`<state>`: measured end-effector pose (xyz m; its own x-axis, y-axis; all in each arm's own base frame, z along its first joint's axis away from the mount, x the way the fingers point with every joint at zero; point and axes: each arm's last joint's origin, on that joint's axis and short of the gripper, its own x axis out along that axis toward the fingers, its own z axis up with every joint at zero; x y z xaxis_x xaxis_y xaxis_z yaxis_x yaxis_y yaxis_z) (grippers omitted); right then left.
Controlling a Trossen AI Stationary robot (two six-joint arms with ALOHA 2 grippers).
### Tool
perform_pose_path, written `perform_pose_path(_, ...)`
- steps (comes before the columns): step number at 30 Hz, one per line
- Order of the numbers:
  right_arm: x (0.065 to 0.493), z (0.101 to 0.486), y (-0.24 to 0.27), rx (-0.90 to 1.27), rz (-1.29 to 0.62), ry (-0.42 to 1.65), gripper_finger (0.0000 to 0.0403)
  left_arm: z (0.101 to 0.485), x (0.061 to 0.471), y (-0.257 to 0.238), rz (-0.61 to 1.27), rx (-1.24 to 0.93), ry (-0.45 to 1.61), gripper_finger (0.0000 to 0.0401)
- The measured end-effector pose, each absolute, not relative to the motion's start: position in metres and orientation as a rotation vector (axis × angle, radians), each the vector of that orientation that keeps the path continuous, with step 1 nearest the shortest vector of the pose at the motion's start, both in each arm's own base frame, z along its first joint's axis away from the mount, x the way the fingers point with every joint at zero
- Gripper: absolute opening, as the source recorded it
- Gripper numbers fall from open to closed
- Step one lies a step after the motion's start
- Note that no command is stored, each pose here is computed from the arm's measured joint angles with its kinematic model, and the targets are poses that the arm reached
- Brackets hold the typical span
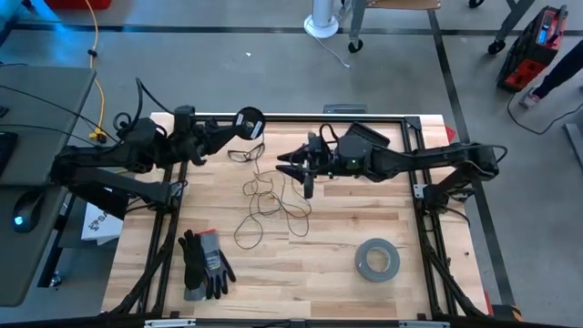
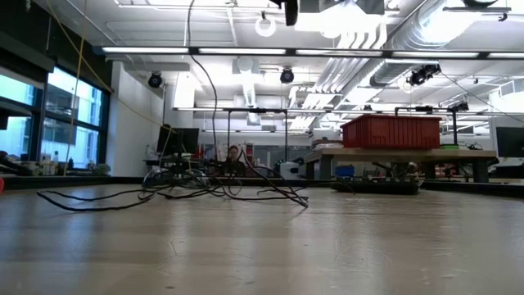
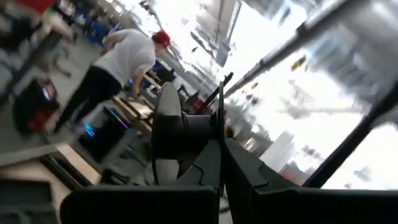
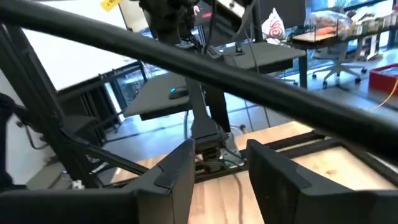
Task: Coil cords
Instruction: Coil the black wire on the black spool
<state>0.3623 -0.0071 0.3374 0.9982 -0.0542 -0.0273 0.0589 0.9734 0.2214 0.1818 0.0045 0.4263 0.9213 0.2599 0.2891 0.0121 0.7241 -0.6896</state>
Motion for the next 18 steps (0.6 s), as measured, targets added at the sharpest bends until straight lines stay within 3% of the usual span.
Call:
perform_pose_path(7, 0.369, 0.362, -0.004, 0.108, -0.039, -0.045, 0.0138, 0.423, 0.19, 0.006, 0.139, -1.101, -0.435, 0.0)
perform_pose_path(18, 0.379, 0.366, -0.005, 0.088, -0.132, -0.057, 0.0138, 0.424, 0.192, 0.006, 0.124, -1.102, -0.459, 0.0)
